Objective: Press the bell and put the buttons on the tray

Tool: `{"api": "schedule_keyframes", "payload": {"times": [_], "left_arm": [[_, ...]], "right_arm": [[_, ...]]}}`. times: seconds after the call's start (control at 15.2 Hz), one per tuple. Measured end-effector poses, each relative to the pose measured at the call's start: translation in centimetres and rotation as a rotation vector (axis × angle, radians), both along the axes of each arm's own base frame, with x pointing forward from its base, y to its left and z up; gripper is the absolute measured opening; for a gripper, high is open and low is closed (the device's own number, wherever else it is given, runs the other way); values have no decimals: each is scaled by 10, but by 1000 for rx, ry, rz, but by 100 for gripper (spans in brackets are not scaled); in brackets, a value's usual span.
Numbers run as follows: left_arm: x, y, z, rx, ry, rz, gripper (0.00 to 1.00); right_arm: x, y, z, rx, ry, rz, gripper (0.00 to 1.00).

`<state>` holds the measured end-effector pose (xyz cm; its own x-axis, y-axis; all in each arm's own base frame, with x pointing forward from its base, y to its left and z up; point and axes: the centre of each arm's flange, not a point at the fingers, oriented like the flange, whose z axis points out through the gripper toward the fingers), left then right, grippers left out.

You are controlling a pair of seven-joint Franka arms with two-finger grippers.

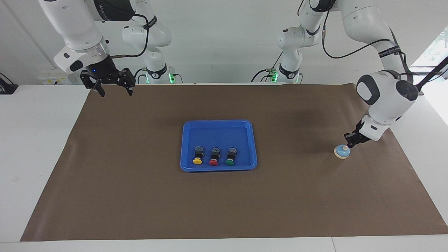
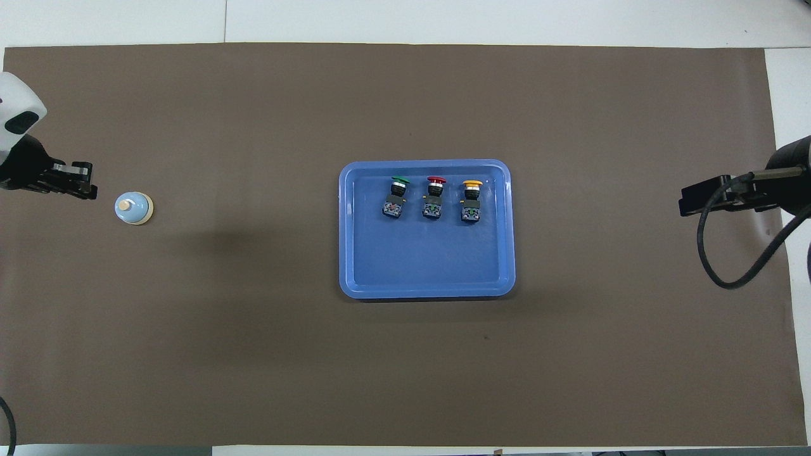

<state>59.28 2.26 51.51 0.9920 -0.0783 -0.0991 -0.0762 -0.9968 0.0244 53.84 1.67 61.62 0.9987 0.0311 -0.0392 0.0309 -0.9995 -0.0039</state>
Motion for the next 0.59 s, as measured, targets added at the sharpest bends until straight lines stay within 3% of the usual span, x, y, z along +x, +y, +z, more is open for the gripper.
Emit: {"api": "schedule_keyframes", "payload": {"times": [0.2, 0.26, 0.46, 0.59], "left_arm": [[-33, -5, 38, -1, 31, -7, 49], [-39, -6, 46, -1, 30, -8, 64], [-44, -12, 55, 0, 17, -18, 96], [-43, -13, 54, 0, 16, -20, 100]], "right_arm": [[0, 0, 0, 0, 0, 0, 100], [0, 0, 0, 0, 0, 0, 100], [0, 0, 0, 0, 0, 0, 100], [0, 0, 0, 0, 0, 0, 100]]}}
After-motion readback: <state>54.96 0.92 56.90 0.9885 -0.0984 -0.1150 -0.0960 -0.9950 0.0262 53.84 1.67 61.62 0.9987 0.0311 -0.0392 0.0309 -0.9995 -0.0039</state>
